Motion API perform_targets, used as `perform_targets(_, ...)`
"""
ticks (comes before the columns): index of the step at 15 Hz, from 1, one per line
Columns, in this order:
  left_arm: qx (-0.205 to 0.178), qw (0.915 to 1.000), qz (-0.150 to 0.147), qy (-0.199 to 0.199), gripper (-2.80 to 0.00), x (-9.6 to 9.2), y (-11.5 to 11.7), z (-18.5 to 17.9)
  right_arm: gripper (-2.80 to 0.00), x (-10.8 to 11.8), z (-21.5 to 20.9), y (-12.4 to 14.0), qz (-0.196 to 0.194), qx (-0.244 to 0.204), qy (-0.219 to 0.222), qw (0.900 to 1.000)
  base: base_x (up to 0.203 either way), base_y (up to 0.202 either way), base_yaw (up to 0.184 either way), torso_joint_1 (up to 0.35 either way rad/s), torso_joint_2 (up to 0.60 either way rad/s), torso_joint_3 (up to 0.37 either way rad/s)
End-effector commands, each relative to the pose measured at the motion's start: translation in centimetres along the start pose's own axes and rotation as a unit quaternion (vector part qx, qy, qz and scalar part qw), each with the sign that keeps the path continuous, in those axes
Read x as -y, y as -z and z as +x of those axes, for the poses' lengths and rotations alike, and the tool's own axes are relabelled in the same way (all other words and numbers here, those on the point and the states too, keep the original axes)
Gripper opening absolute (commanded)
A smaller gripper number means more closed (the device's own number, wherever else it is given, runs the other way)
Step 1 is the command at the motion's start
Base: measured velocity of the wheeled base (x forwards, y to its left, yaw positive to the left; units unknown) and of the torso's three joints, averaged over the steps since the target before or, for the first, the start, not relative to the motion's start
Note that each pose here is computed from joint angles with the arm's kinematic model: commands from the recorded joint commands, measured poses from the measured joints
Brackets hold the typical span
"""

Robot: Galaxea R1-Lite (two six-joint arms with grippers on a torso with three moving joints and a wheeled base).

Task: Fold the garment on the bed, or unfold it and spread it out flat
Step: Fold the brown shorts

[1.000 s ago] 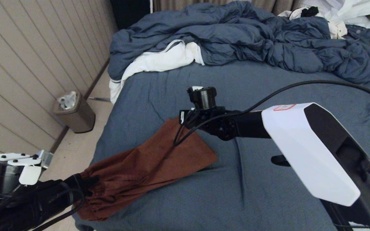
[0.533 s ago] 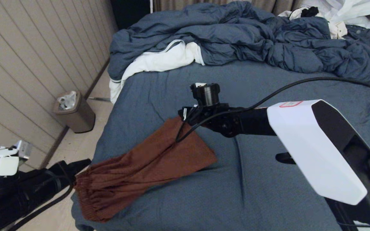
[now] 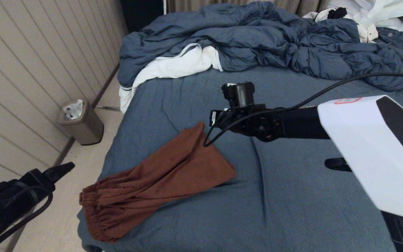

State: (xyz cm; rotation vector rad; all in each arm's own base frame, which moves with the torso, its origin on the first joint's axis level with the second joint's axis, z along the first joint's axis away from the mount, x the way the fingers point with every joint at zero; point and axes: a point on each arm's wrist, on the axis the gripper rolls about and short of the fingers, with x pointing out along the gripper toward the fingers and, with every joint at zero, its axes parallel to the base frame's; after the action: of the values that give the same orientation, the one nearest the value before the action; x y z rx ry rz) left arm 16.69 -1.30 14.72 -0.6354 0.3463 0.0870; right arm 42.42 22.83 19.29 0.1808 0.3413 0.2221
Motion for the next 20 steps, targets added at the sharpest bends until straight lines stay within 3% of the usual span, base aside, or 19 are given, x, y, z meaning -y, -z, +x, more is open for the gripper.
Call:
perform_targets(1, -0.002, 0.9995, 0.032, 0.003, 0.00, -0.3, 0.4, -1.0, -2.80, 0.8, -2.2, -0.9, 0.010, -0.003, 0.005, 1.000, 0.000, 0.000, 0.000, 0.000, 0.00, 0.000)
perform_targets(3, -0.014, 0.9982, 0.057, 0.013, 0.00, 0.0, 0.3, -0.6, -2.80, 1.6, -4.1, -0.9, 0.019, -0.040, 0.021, 0.999, 0.000, 0.000, 0.000, 0.000, 0.00, 0.000)
perform_targets(4, -0.024, 0.9965, 0.076, 0.027, 0.00, 0.2, 0.2, -0.4, -2.80, 2.2, -5.0, -0.6, 0.033, -0.083, 0.037, 0.995, 0.000, 0.000, 0.000, 0.000, 0.00, 0.000)
perform_targets(6, -0.044, 0.9928, 0.105, 0.037, 0.00, 0.8, 0.3, 0.1, -2.80, 3.9, -6.9, -0.8, 0.087, -0.154, 0.042, 0.983, 0.000, 0.000, 0.000, 0.000, 0.00, 0.000)
perform_targets(9, -0.084, 0.9864, 0.131, 0.054, 0.00, 2.1, 0.9, 2.1, -2.80, 5.7, -9.3, -1.1, 0.136, -0.213, 0.038, 0.967, 0.000, 0.000, 0.000, 0.000, 0.00, 0.000)
perform_targets(11, -0.102, 0.9819, 0.147, 0.063, 0.00, 2.4, 1.5, 2.7, -2.80, 5.9, -10.2, -1.4, 0.137, -0.211, 0.038, 0.967, 0.000, 0.000, 0.000, 0.000, 0.00, 0.000)
perform_targets(14, -0.186, 0.9645, 0.179, 0.056, 0.00, 2.0, 4.7, 6.5, -2.80, 6.3, -11.8, -2.0, 0.142, -0.202, 0.041, 0.968, 0.000, 0.000, 0.000, 0.000, 0.00, 0.000)
perform_targets(17, -0.173, 0.9574, 0.205, 0.107, 0.00, 4.3, 6.0, 10.0, -2.80, 6.6, -11.8, -2.2, 0.143, -0.199, 0.042, 0.968, 0.000, 0.000, 0.000, 0.000, 0.00, 0.000)
perform_targets(18, -0.175, 0.9527, 0.214, 0.126, -2.80, 5.4, 6.6, 10.6, -2.80, 6.5, -11.8, -2.2, 0.140, -0.198, 0.041, 0.969, 0.000, 0.000, 0.000, 0.000, 0.00, 0.000)
perform_targets(20, -0.171, 0.9484, 0.222, 0.148, -2.80, 6.9, 7.2, 11.3, -2.80, 6.5, -11.9, -2.2, 0.138, -0.195, 0.040, 0.970, 0.000, 0.000, 0.000, 0.000, 0.00, 0.000)
